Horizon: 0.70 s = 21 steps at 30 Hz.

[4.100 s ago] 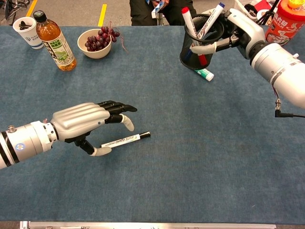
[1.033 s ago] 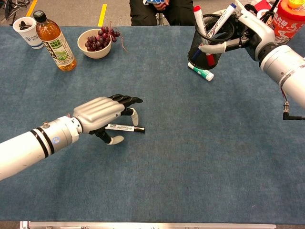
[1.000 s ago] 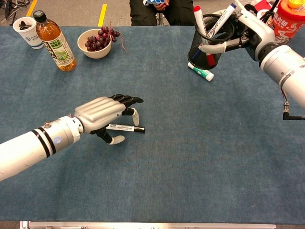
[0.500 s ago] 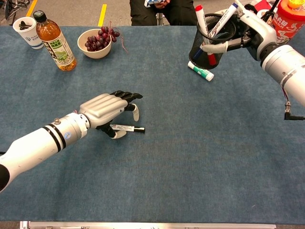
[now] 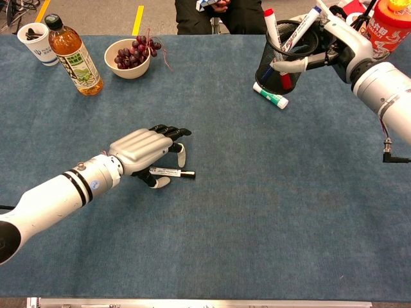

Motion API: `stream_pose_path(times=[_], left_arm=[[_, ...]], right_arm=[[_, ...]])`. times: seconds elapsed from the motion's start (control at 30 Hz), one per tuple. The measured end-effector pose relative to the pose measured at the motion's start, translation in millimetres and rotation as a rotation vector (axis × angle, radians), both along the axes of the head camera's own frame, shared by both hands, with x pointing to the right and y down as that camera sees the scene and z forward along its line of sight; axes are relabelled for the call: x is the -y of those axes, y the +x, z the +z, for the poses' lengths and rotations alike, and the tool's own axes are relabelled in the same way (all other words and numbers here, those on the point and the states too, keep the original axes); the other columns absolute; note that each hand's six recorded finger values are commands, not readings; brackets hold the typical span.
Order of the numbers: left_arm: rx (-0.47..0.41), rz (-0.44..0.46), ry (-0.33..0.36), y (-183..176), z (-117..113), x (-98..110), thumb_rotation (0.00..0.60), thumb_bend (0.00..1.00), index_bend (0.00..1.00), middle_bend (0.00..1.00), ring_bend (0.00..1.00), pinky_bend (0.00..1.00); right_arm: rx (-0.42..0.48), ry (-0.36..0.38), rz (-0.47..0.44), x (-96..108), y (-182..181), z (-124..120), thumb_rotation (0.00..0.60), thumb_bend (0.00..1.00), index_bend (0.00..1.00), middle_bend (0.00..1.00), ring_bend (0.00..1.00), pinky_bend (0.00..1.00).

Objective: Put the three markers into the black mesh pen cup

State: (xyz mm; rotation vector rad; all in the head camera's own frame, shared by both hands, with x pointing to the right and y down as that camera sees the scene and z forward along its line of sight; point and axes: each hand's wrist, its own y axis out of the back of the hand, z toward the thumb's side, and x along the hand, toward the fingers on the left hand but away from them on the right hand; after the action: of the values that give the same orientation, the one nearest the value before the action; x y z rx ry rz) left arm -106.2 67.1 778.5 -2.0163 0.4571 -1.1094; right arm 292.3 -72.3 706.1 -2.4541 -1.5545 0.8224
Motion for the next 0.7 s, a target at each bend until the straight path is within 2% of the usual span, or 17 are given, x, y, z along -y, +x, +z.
stream_pose_path(times=[0.7], left_arm=[[-0.007,-0.004,0.001,5.9,6.7,1.0,0.600,0.31,0.47,0.05,0.00,0.04]], right_arm=[[0.000,-0.004,0.014,0.1,4.6,1.7,0.600,0.31,0.49,0.43,0.32,0.42]])
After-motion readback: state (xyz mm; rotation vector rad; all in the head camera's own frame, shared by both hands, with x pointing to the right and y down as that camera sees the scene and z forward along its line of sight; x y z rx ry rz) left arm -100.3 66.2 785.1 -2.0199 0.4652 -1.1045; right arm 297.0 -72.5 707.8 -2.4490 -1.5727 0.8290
